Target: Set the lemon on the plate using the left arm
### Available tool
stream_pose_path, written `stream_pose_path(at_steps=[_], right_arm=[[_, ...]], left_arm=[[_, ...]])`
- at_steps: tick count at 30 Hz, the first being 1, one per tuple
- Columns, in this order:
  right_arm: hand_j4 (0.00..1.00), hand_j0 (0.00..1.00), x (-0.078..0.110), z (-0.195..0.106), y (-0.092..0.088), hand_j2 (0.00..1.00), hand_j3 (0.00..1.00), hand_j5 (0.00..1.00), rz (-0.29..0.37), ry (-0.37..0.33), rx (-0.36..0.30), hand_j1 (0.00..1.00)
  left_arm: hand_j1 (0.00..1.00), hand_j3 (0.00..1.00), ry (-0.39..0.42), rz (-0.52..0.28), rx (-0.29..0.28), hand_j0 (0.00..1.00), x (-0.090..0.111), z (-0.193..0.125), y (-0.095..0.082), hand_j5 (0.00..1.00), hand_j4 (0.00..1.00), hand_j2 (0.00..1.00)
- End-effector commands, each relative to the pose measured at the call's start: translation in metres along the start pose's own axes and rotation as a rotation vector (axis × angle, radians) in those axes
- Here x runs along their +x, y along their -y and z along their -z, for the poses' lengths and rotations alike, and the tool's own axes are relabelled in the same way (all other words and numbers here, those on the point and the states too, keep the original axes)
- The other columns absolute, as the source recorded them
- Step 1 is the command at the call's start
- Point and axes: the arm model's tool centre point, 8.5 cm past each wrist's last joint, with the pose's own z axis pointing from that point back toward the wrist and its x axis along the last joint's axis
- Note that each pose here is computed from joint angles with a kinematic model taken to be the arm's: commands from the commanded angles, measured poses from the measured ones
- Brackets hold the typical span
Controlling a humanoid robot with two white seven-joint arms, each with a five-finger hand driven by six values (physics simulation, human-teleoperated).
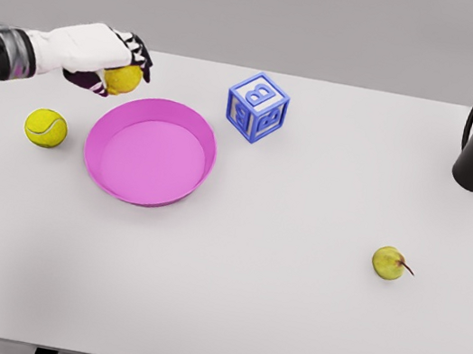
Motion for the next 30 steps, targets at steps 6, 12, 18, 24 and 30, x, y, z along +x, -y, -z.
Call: stream_pose_path(at_steps=[6,12,18,24,30], right_arm=[[1.0,1.0,0.0,0.0,0.0,1.0,1.0,1.0,0.0,-0.001,0.001,1.0],[1.0,1.0,0.0,0.0,0.0,1.0,1.0,1.0,0.0,-0.001,0.001,1.0],[1.0,1.0,0.0,0.0,0.0,1.0,1.0,1.0,0.0,0.0,0.0,1.0],[1.0,1.0,0.0,0.0,0.0,1.0,1.0,1.0,0.0,0.0,0.0,1.0],[1.0,1.0,0.0,0.0,0.0,1.0,1.0,1.0,0.0,0.0,0.0,1.0]], left_arm=[[0.64,0.64,0.017,0.025,0.04,0.64,0.013,-0.01,-0.004,0.64,0.64,0.64],[0.64,0.64,0.04,0.043,0.042,0.64,0.025,-0.011,-0.001,0.64,0.64,0.64],[0.64,0.64,0.055,0.059,0.068,0.64,0.037,-0.017,-0.001,0.64,0.64,0.64],[0.64,0.64,0.087,0.07,0.092,0.64,0.05,-0.019,-0.005,0.64,0.64,0.64],[0.68,0.68,0.098,0.063,0.092,0.68,0.051,-0.024,-0.002,0.68,0.68,0.68]])
